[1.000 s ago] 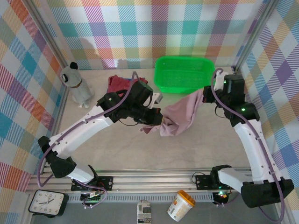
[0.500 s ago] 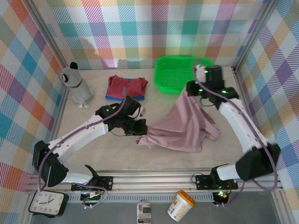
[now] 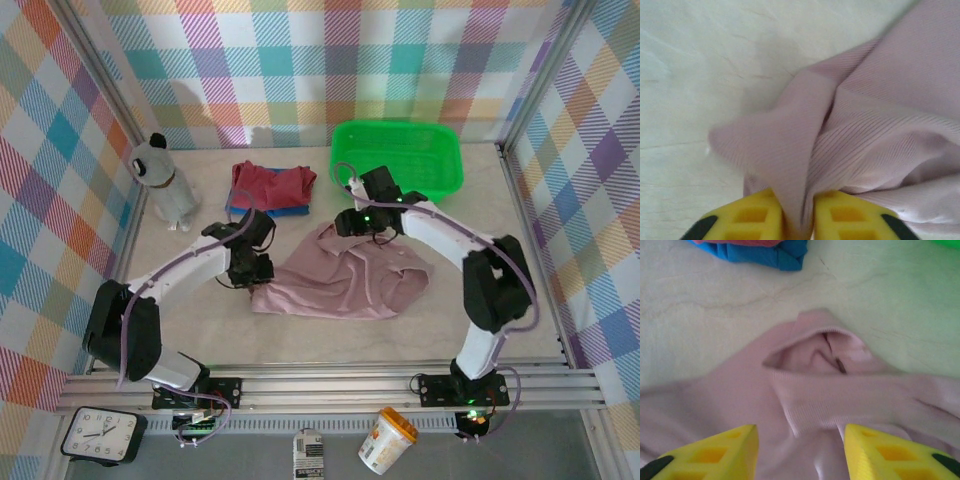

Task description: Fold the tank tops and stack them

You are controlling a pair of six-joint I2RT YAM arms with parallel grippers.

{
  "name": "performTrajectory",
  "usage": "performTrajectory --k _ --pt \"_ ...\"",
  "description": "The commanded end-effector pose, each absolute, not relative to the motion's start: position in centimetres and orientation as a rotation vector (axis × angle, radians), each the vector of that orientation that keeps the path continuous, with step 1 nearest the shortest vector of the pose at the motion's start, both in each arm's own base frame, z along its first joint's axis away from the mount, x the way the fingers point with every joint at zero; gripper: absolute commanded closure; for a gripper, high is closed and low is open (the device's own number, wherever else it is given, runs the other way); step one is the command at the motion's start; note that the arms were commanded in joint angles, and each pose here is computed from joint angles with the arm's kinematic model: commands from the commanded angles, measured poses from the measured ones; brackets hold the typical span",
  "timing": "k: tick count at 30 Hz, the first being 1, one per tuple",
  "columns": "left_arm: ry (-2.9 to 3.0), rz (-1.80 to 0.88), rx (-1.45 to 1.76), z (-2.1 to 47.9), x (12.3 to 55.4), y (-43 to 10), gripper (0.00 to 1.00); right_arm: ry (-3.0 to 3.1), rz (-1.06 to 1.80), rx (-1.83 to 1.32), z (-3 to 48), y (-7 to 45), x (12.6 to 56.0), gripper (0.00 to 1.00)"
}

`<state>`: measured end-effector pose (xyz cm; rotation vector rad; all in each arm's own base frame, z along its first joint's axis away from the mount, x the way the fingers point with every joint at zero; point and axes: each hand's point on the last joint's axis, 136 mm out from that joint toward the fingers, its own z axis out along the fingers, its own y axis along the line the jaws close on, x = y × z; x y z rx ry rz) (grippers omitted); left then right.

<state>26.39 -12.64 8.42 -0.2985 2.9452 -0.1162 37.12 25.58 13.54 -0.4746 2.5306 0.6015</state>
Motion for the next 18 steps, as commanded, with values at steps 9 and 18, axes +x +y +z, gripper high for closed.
performTrajectory --k 9,18 --pt "3.079 -0.195 -0.359 7.5 21.1 -11.7 0.48 2.753 0.587 -0.446 9.7 19.4 23.1 0.43" --pt "3.084 -0.331 -0.471 3.5 19.5 -12.5 0.45 2.863 0.519 -0.579 4.7 21.1 21.4 0.46"
